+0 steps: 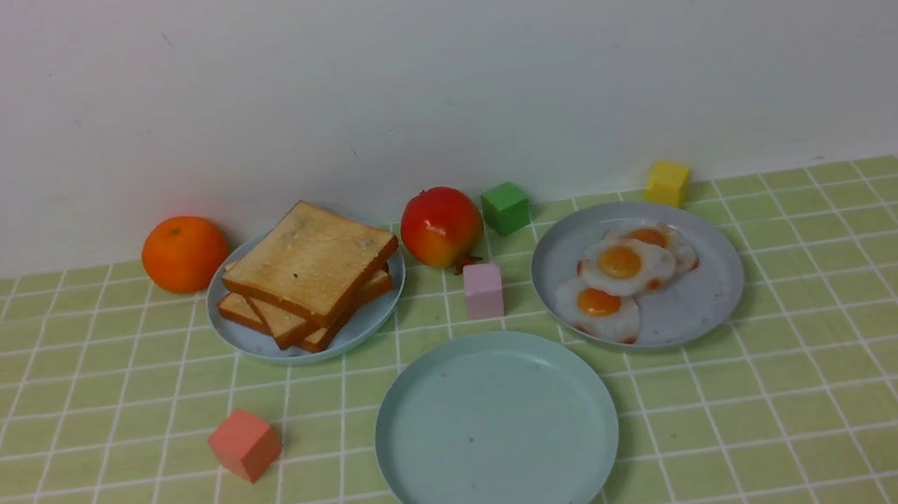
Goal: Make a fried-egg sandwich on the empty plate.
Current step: Use the left arm to grab a slice of bread
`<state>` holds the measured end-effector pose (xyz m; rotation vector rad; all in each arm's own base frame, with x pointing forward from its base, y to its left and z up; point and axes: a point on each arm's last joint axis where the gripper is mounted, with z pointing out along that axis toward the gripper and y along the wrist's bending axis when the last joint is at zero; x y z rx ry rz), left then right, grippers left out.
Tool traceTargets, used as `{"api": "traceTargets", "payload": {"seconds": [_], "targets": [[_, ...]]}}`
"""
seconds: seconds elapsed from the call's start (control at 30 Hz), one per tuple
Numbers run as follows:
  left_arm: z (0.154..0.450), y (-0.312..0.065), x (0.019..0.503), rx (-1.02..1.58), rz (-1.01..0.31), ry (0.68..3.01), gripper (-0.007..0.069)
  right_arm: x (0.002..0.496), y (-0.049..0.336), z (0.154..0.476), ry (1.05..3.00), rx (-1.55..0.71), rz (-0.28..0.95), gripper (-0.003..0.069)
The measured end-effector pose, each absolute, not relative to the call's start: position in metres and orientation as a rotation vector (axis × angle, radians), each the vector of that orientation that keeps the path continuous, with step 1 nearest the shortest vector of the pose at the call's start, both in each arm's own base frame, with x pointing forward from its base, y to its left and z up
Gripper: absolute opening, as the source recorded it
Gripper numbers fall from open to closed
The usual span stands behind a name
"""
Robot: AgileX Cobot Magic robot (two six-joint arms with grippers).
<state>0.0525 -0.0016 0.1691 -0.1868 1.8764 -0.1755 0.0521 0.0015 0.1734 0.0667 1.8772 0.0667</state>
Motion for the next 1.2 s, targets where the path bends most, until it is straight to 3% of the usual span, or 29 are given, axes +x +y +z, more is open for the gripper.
{"api": "traceTargets", "payload": {"seconds": [0.37,0.43,0.57,0.6,0.67,0.8,0.93,1.0,1.13,1.2], "targets": [[0.17,-0.001,0.053,-0.171,-0.153,1.864,0.0238,0.052,0.001,0.173,1.877,0.067,0.067,0.0239],[0.176,-0.003,0.054,-0.241,-0.246,1.793,0.0238,0.052,0.001,0.173,1.877,0.067,0.067,0.0239],[0.192,-0.005,0.057,-0.522,-0.587,1.58,0.0238,0.052,0.001,0.173,1.877,0.067,0.067,0.0239],[0.192,-0.005,0.057,-0.535,-0.602,1.569,0.0238,0.052,0.001,0.173,1.877,0.067,0.067,0.0239],[0.2,-0.003,0.057,-0.671,-0.756,1.445,0.0238,0.052,0.001,0.173,1.877,0.067,0.067,0.0239],[0.206,-0.001,0.056,-0.727,-0.823,1.371,0.0237,0.052,0.001,0.173,1.877,0.067,0.067,0.0239],[0.228,-0.006,0.056,-0.674,-0.806,1.45,0.0183,0.052,0.001,0.173,1.877,0.067,0.067,0.0239],[0.246,-0.009,0.061,-0.617,-0.749,1.54,0.012,0.052,0.001,0.173,1.877,0.067,0.067,0.0239],[0.291,-0.019,0.084,-0.358,-0.562,1.853,-0.0008,0.052,0.001,0.173,1.877,0.067,0.067,0.0239],[0.312,-0.03,0.099,-0.141,-0.522,2.002,-0.0013,0.052,0.001,0.174,1.876,0.064,0.062,0.0239]]}}
